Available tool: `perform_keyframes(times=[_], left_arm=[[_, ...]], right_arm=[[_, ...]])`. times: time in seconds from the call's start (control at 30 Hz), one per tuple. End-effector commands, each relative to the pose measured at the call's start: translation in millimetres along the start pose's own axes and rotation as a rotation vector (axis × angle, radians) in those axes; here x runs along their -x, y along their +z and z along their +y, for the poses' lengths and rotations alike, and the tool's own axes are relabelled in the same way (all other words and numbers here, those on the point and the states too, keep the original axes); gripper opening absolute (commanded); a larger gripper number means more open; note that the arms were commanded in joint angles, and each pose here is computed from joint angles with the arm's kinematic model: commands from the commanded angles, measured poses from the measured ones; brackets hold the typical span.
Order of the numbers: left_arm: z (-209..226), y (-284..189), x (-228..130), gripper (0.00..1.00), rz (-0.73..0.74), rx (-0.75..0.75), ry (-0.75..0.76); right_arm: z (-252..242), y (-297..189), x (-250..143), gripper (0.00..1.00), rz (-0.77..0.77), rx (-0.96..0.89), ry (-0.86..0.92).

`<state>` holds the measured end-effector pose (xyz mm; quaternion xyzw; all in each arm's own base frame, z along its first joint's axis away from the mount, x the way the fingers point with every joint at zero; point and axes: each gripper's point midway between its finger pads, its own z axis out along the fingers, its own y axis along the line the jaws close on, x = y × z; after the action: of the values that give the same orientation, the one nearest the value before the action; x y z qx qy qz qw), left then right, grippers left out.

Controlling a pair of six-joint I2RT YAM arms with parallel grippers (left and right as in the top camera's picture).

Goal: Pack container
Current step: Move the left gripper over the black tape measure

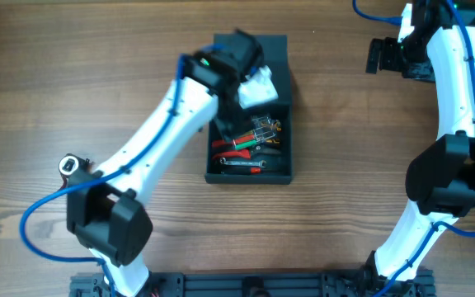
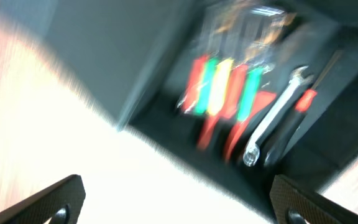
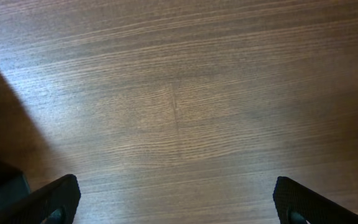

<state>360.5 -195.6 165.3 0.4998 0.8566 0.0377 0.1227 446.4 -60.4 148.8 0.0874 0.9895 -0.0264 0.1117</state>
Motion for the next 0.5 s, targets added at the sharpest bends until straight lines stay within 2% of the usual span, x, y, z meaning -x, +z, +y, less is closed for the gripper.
perform_keyframes(times=[0.0, 0.2, 0.33, 0.47], left_arm=[[87.6, -72.2, -54.6, 1.0, -0.045, 0.178, -0.595], [147.8, -115.8, -184.5, 1.0, -0.052, 0.292, -1.437], [152.8, -122.7, -238.8, 1.0, -0.02, 0.331, -1.773], [146.8, -104.5, -267.9, 1.0, 0.06, 0.327, -1.882]], right_arm=[[0.1, 2.7, -0.8, 1.0, 0.007, 0.001, -0.026], [0.1, 2.7, -0.3, 1.0, 0.005, 0.001, -0.025], [0.2, 2.7, 0.6, 1.0, 0.002, 0.001, -0.025], [0.3, 2.7, 0.8, 1.0, 0.0, 0.001, -0.025]])
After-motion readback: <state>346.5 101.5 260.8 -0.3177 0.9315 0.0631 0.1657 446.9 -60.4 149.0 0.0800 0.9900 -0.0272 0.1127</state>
